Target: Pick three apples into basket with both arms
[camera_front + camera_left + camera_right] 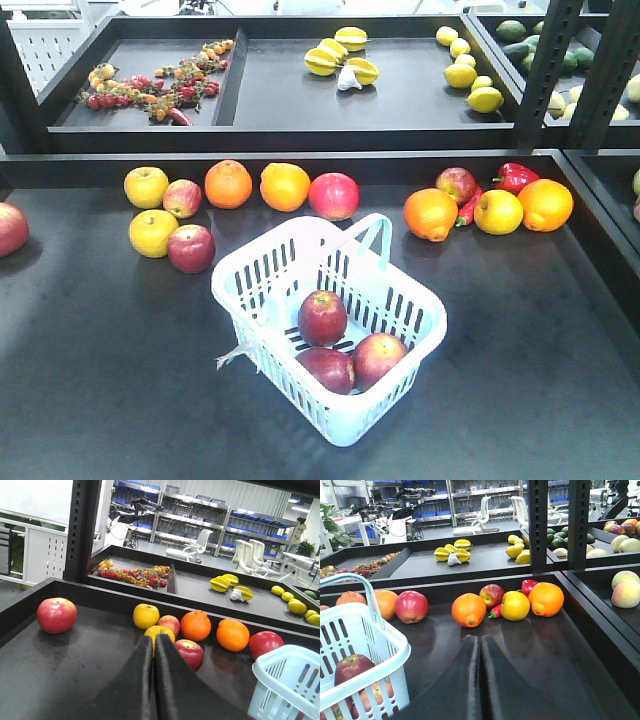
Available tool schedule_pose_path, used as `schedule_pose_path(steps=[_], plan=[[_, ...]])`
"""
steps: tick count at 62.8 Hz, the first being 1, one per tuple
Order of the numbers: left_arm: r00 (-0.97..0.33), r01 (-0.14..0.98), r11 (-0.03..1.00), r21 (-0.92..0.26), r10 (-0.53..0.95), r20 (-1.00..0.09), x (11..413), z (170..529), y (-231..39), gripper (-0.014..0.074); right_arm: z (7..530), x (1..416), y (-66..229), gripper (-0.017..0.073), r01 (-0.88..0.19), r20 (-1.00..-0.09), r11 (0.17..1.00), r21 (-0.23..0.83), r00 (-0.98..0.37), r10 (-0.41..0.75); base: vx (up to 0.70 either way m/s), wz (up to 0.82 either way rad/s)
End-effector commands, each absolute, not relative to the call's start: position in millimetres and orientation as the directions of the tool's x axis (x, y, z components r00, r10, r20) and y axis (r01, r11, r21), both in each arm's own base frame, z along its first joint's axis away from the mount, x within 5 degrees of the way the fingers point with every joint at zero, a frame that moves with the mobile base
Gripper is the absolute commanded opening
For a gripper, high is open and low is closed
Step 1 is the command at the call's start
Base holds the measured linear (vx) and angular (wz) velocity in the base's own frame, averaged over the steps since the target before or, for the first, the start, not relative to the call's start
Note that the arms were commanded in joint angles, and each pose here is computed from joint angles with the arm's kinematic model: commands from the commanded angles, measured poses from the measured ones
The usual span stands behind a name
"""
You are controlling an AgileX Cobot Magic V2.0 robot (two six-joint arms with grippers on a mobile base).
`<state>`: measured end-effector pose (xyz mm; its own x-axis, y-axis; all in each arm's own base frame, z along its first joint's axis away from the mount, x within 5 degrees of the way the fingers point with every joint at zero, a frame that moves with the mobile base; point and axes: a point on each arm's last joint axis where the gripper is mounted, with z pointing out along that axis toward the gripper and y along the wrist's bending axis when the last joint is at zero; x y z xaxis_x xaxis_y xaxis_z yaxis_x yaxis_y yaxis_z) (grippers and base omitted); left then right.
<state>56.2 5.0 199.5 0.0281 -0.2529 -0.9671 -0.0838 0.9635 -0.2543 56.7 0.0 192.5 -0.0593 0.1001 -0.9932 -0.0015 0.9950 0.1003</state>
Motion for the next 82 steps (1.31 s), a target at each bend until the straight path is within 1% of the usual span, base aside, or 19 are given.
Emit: schedule_pose_path(steps=[1, 58, 61, 66, 70, 82], plan=[[0.088, -0.070, 0.963, -0.261, -0.255, -0.963, 56.0, 198.6, 5.1, -0.0007, 195.5, 56.6, 0.2, -0.0001, -0.008, -0.996, 0.996, 0.084, 0.018, 0.084, 0.00, 0.00], [0.088, -0.071, 0.963, -0.260, -0.254, -0.963, 56.0, 198.6, 5.1, -0.0007, 195.5, 56.6, 0.2, -0.0001, -0.008, -0.996, 0.996, 0.084, 0.018, 0.084, 0.00, 0.00], [0.086, -0.073, 0.969, -0.235, -0.229, -0.970, 56.0, 198.6, 5.1, -0.0007, 195.5, 56.6, 0.2, -0.0001, -0.008, -0.996, 0.996, 0.084, 0.018, 0.084, 0.00, 0.00], [0.079, -0.080, 0.986, -0.148, -0.142, -0.987, 56.0, 198.6, 5.1, -0.0007, 195.5, 56.6, 0.2, -0.0001, -0.008, -0.996, 0.996, 0.084, 0.018, 0.084, 0.00, 0.00], [0.082, -0.082, 0.991, -0.103, -0.097, -0.992, 55.9, 199.2, 5.1, -0.0007, 195.5, 56.6, 0.2, -0.0001, -0.008, -0.996, 0.996, 0.084, 0.018, 0.084, 0.00, 0.00], [0.085, -0.081, 0.991, -0.107, -0.100, -0.991, 55.9, 199.5, 5.0, -0.0007, 195.5, 56.6, 0.2, -0.0001, -0.008, -0.996, 0.996, 0.084, 0.018, 0.084, 0.00, 0.00]])
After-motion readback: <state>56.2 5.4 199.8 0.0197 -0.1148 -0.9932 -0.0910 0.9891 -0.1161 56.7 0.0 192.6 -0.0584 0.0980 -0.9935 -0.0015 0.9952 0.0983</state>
